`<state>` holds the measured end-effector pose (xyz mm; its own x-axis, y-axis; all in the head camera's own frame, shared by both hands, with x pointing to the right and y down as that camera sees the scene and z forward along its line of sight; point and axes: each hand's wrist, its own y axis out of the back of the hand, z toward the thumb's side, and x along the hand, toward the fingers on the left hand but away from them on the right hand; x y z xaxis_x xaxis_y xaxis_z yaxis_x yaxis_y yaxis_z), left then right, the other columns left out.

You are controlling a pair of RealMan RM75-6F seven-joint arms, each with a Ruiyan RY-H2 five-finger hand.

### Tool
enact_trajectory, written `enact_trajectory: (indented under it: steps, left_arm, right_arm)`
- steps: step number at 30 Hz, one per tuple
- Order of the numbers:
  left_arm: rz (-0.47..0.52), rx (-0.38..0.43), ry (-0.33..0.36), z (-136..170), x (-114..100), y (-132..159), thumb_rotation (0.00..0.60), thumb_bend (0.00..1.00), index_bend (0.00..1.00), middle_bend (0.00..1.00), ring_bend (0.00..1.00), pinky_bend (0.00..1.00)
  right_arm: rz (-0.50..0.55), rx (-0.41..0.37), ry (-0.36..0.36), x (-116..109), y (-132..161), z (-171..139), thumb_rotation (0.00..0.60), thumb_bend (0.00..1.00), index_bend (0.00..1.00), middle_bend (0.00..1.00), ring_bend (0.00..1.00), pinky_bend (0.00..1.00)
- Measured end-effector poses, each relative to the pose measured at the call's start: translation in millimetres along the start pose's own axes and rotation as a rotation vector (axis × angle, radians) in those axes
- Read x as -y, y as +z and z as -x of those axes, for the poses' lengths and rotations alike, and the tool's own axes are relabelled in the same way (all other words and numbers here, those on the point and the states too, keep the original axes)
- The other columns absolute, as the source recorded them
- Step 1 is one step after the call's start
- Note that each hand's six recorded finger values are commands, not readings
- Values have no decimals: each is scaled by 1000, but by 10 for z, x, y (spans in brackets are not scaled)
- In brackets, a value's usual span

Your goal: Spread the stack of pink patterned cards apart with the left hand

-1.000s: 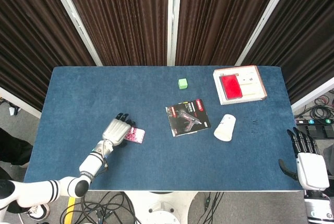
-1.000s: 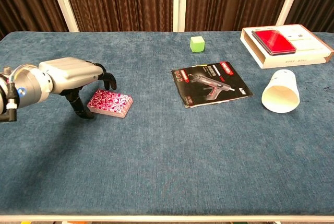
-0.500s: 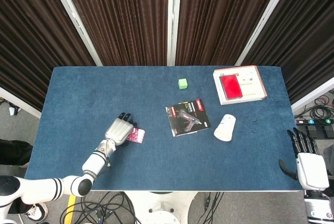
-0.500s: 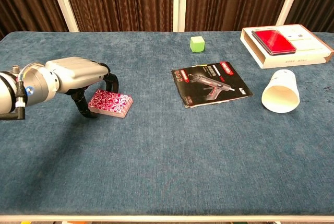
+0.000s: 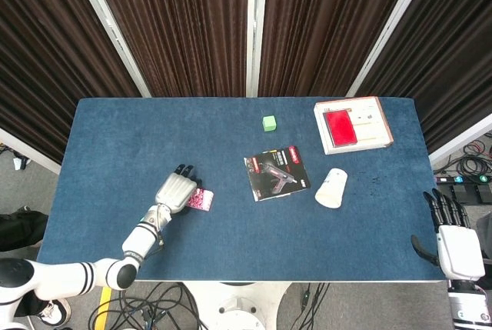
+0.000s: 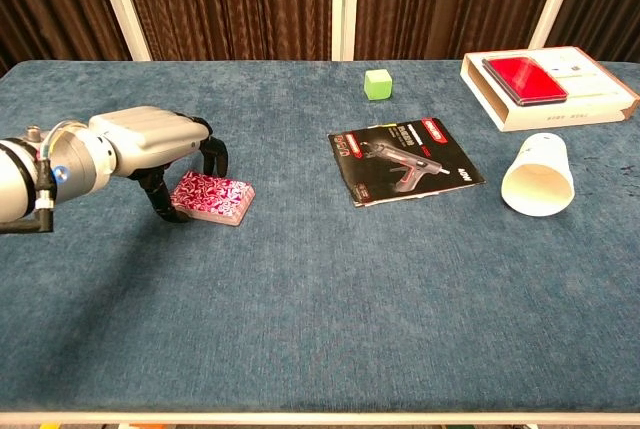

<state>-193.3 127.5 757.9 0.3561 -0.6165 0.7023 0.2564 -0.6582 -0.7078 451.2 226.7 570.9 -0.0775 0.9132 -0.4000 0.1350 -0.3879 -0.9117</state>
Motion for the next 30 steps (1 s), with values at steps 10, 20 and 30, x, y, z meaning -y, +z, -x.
enact_trajectory:
  steps: [10, 20, 30]
  left_arm:
    - [5, -2, 10, -14, -11, 5, 600, 190, 345, 345, 71, 101]
    - [12, -3, 25, -27, -33, 1, 600, 200, 359, 362, 82, 101]
    - [30, -6, 21, -26, -17, -14, 600, 211, 394, 393, 94, 101]
  right_arm:
    - [-1, 4, 6, 15, -6, 3, 600, 225, 0, 0, 0, 0]
    - [-2, 9, 7, 16, -19, 2, 600, 225, 0, 0, 0, 0]
    - [-4, 14, 10, 26, -27, 7, 600, 226, 0, 0, 0, 0]
